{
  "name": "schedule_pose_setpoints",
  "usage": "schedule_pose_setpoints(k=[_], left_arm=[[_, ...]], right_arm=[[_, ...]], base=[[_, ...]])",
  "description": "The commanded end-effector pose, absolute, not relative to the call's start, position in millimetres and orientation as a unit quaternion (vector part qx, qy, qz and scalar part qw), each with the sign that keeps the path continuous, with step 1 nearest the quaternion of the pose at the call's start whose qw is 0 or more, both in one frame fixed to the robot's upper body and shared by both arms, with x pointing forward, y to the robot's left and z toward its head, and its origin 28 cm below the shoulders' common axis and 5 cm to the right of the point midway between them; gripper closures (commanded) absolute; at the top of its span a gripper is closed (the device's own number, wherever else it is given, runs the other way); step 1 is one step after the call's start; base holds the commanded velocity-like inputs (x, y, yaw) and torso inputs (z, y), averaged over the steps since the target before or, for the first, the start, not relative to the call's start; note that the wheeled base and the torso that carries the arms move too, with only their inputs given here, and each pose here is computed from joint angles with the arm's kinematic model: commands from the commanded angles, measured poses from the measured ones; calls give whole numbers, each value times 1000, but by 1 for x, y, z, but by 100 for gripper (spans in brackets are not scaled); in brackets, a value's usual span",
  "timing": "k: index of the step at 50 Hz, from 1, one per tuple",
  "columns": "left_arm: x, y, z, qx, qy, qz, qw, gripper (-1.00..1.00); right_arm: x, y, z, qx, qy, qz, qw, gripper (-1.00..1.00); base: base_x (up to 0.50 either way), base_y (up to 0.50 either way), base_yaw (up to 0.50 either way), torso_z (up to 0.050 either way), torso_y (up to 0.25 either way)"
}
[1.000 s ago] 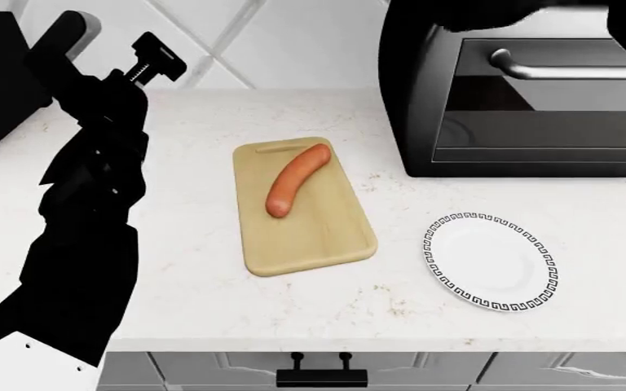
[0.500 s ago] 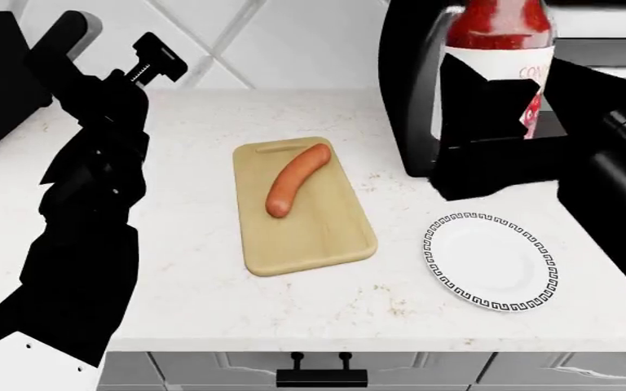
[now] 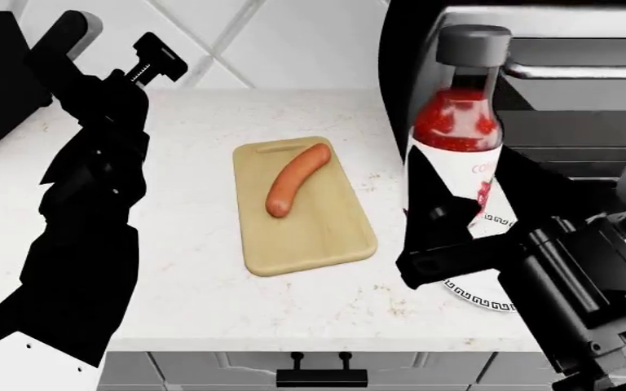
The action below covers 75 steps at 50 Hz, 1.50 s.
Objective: Pick the sausage from the plate and place it on the cutting board. Then pick the condiment bottle from the cabinet and place it next to the cutting board.
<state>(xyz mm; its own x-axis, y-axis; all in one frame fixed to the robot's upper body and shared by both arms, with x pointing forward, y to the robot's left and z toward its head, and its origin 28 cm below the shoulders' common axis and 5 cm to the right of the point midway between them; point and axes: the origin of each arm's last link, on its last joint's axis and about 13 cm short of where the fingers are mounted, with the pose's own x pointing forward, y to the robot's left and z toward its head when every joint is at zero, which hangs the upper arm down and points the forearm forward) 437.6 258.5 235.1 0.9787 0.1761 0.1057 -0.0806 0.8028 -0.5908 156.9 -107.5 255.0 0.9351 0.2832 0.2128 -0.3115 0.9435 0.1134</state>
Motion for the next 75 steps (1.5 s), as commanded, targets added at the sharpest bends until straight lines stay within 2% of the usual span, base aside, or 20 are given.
schedule_pose_setpoints(k=[1,29,75], left_arm=[[438,259,235,-307,-78,68,946,-100],[438,258,235,-306,-77,69,946,-100],[438,259,234,-306,-77,68,947,-100]], right_arm=[[153,-102,234,72,-121,144,980,100],[173,-78,206,78,-112,182,974,100],[180,-56,154,96,-101,197,971,100]], base=[[0,0,0,0,0],[0,0,0,0,0],[0,0,0,0,0]])
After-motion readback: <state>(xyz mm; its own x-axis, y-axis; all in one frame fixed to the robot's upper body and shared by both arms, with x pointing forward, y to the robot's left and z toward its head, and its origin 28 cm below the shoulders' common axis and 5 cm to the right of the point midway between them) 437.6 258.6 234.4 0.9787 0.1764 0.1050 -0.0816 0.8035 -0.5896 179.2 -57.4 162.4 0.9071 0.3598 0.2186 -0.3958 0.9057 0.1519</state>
